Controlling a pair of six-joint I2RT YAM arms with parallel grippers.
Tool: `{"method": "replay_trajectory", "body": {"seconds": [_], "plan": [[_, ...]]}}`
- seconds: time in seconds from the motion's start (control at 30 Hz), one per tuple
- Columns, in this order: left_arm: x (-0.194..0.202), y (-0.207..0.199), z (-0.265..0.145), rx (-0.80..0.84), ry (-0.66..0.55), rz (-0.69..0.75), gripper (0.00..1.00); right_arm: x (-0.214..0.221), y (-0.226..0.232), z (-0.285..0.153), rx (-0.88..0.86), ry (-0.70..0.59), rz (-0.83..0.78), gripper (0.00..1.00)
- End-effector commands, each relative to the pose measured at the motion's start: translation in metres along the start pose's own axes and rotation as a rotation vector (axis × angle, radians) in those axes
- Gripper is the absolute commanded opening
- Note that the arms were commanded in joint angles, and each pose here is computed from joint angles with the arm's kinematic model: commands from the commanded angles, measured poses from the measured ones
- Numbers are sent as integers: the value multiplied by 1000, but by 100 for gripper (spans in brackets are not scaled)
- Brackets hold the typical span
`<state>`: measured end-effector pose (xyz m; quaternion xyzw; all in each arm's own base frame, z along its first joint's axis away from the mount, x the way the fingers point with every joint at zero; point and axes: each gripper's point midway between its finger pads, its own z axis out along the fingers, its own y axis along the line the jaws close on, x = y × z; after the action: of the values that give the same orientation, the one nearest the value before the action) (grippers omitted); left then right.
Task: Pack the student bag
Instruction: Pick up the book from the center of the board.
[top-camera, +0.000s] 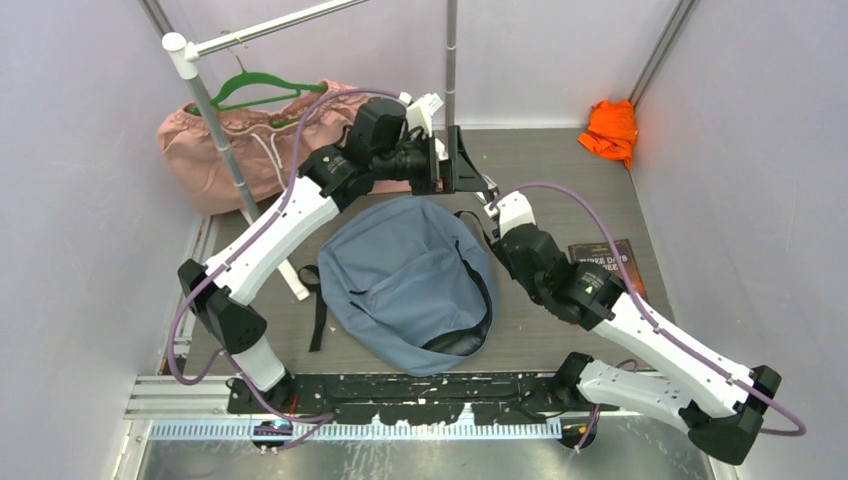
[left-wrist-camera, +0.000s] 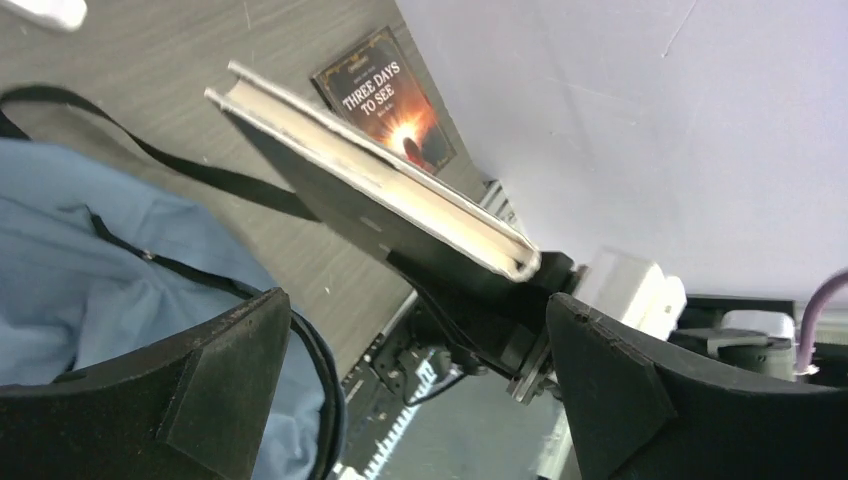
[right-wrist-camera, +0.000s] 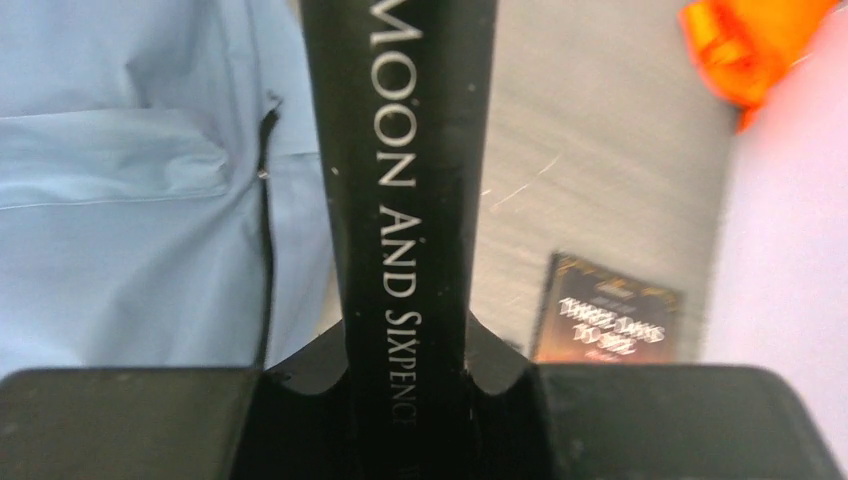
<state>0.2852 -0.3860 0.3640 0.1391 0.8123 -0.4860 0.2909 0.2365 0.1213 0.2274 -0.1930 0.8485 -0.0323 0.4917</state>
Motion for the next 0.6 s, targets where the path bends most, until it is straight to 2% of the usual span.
{"method": "replay_trajectory", "body": {"seconds": [0.0,0.1,0.3,0.57], "plan": [[-3,-19,-27,61,-12,-107,100,-58,-42,-22,281,-222,-116,1],[-6,-24,-32,77,-21,-162,100,-72,-40,-33,315,-299,-178,1],[-30,-5,-44,106,-93,-357,100,-80,-26,-37,317,-414,-244,1],[-10,-4,-22,153,38,-447,100,-83,-13,-32,389,-459,-326,1]]}}
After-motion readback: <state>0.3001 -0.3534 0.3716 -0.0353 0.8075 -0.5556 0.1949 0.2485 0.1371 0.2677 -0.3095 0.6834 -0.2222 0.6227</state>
